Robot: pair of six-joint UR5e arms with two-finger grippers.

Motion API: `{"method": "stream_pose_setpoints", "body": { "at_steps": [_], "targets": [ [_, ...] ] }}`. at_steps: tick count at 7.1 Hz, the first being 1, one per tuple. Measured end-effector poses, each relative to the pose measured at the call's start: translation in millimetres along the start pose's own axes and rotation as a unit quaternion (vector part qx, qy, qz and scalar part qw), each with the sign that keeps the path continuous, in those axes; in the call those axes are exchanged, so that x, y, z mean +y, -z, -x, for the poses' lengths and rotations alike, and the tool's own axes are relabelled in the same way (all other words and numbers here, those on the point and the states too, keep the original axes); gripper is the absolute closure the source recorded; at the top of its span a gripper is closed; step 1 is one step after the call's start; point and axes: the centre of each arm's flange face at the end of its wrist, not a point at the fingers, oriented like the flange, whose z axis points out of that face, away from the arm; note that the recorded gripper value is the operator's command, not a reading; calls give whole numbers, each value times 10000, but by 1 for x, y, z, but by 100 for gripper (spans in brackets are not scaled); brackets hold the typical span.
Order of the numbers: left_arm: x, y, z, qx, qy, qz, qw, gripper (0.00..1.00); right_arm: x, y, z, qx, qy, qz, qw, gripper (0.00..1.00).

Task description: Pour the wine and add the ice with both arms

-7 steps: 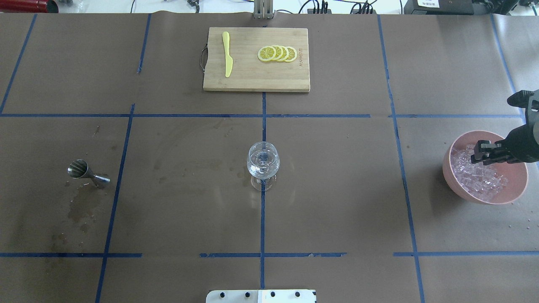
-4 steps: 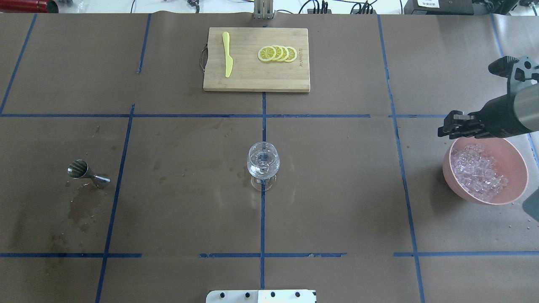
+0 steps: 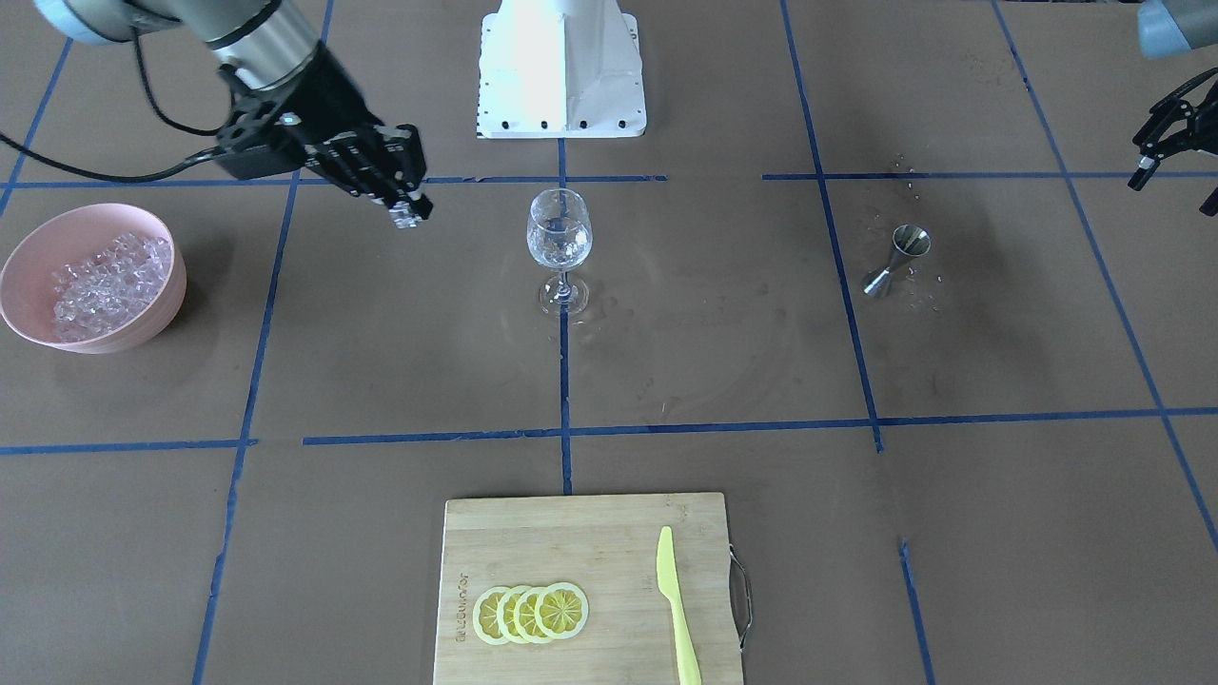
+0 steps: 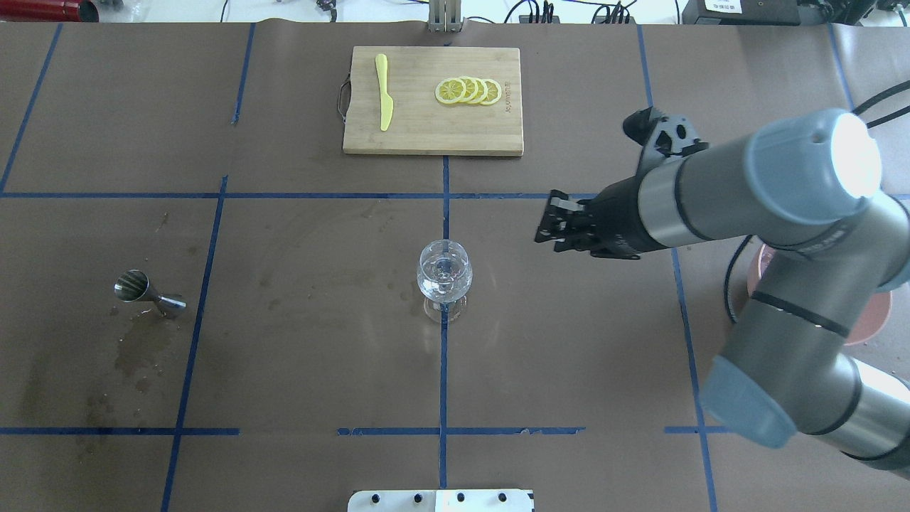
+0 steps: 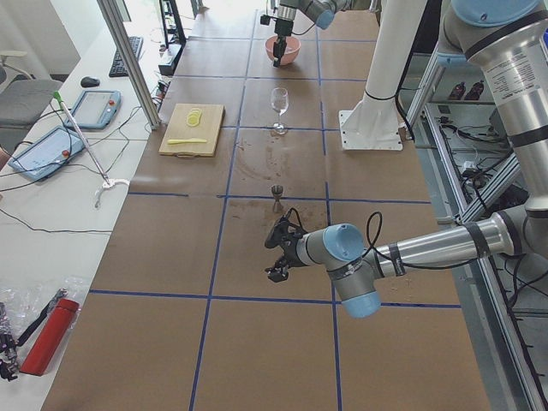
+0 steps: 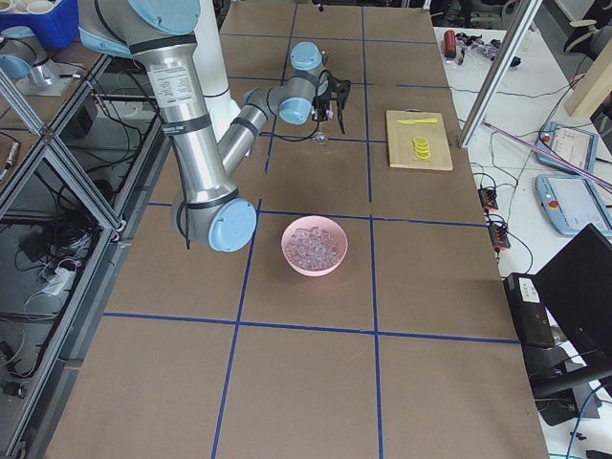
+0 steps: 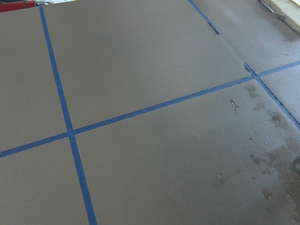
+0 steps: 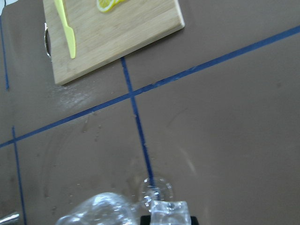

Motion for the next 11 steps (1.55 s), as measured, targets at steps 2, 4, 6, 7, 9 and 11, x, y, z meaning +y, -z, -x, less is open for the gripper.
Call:
{"method": "stream_pose_setpoints", "body": {
  "at_steps": [2,4,6,7,9,11],
  "targets": [
    [-1,0,-1,5,-5,-16,10000,0,17,-23,67,-72,-273,-37,9996,100],
    [-2,2,-1,22,-34,-68,10000,0,22,-31,82,-71,-334,-19,9994,100],
    [-2,3,-2,31,-49,-95,9999,0,30,-39,82,-25,-379,47,9993,75],
    [-2,3,-2,32,-52,-101,9999,0,33,-40,82,-23,-434,78,9990,62],
    [-2,3,-2,35,-55,-105,9999,0,42,-45,82,-6,-474,69,9989,0],
    [-2,4,-1,30,-52,-112,9999,0,47,-48,83,-17,-535,-14,9986,0]
  ]
}}
